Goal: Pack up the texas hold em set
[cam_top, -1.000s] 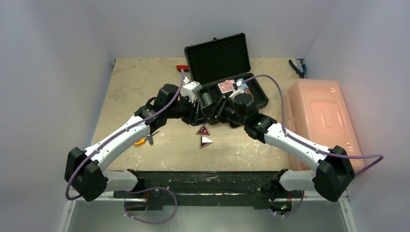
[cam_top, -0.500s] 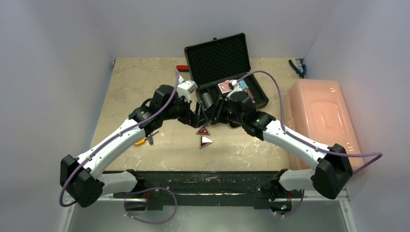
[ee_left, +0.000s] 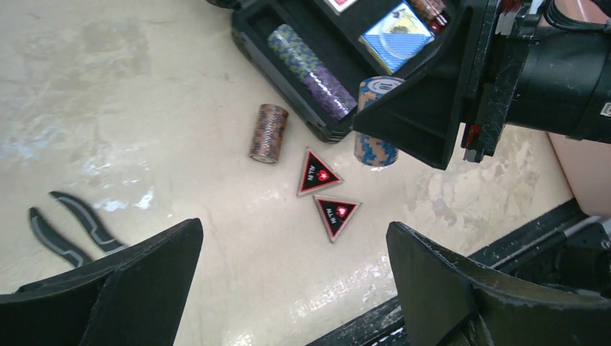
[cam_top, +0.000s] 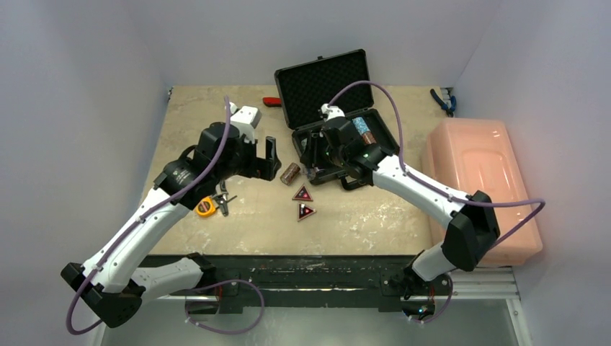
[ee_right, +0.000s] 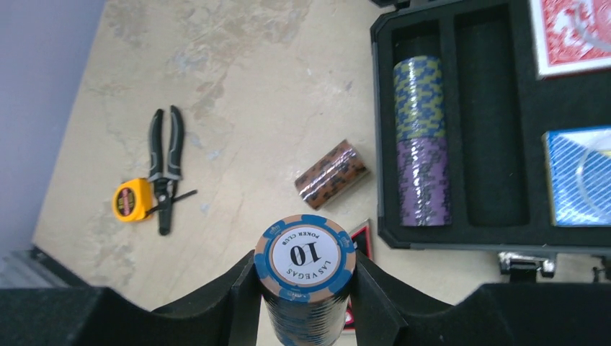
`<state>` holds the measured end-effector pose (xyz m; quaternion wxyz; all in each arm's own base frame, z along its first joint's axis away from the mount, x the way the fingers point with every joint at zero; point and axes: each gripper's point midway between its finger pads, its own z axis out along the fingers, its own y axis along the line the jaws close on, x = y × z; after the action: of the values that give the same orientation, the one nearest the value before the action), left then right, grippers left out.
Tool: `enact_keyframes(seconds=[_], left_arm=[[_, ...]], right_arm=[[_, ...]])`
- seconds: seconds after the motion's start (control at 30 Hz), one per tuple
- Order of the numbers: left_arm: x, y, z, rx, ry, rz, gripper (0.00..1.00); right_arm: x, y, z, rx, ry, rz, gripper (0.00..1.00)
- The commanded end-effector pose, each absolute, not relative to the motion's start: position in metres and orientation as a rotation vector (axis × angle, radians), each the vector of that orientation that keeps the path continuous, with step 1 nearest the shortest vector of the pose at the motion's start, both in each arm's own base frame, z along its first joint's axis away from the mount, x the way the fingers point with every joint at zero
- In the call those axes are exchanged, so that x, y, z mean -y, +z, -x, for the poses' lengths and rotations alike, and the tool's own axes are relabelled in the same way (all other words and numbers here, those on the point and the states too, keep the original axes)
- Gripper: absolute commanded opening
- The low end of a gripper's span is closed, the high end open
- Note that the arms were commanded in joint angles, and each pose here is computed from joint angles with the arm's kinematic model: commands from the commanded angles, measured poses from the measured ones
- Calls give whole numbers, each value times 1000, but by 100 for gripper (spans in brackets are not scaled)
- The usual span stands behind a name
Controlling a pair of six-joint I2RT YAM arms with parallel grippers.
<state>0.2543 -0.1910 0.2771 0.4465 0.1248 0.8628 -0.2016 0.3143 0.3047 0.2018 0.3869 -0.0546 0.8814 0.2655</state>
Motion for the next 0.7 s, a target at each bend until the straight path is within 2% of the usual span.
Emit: enact_keyframes(seconds=[0.0,0.13,0.33,0.43,0.67], left_arm=[[153,295,-247,-2162,-329,-211,100],[148,295,-242,-2172,-279,-325,100],[121,287,-255,-2157,-58,-343,99],[128,271,-258,-2153,-83,-353,99],[130,250,-259,-2188,-69,-378,89]], right_arm=[[-300,238,-345,-2140,544,233,0],[-293,230,-361,-2173,406,287,0],[-274,213,-389,-2218,224,328,0],[-262,204,-403,-2228,106,366,0],[-241,183,-426,-2248,-54,390,0]])
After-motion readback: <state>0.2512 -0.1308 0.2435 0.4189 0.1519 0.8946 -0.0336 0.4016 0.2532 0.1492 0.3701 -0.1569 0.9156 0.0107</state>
